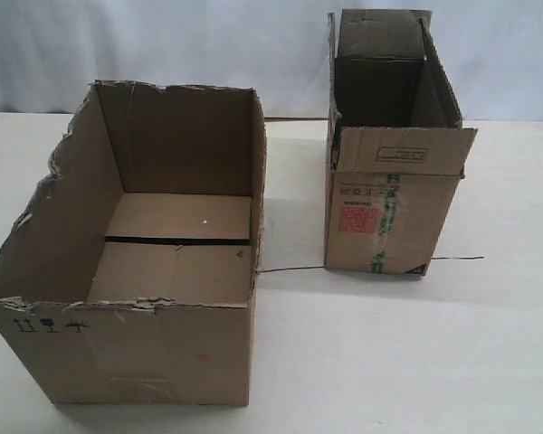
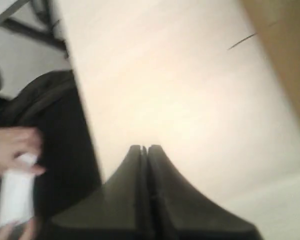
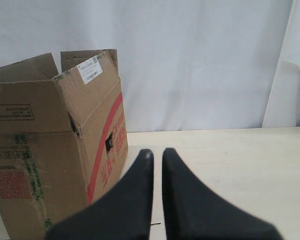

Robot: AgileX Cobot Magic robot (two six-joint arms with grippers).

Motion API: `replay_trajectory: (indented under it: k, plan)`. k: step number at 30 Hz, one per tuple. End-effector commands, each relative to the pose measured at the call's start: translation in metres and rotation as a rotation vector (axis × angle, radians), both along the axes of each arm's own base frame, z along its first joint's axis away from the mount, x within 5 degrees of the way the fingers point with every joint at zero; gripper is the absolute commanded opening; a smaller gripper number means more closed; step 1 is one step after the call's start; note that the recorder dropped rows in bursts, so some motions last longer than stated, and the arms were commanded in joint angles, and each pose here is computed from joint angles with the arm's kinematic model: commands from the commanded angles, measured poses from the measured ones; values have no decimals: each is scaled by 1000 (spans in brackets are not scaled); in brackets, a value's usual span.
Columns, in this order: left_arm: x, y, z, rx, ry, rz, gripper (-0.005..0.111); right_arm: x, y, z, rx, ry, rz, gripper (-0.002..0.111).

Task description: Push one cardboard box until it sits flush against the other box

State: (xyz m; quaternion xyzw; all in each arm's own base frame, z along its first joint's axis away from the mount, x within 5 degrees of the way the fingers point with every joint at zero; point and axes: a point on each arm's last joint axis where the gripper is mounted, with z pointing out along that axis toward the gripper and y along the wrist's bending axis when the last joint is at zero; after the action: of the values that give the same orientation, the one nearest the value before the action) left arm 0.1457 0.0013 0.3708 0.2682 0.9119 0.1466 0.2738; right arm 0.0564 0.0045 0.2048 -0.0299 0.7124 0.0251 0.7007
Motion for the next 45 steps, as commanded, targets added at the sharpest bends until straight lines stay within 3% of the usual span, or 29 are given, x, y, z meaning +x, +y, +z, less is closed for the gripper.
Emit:
replay_trajectory:
  k: [1,3,8,16,22,29,39,45]
  plan:
    - [-21,-31,16,-264,-32,-266,0,0,0,-1,4,3,5,5]
    - [-30,-37,13,-287,-43,-352,0,0,0,-1,4,3,5,5]
    - [-44,-40,-21,-194,46,-456,0,0,0,-1,4,3,5,5]
    - [-66,-56,-65,-132,173,-742,0,0,0,-1,4,3,5,5]
    - [-75,-66,-77,-82,205,-965,0,0,0,-1,4,3,5,5]
    - [-64,-82,-78,-85,145,-1033,0,0,0,-1,4,3,5,5]
    - [-29,-126,-114,-66,313,-1075,0,0,0,-1,4,3,5,5]
    - [-9,-142,-129,-66,272,-1051,0,0,0,-1,4,3,5,5]
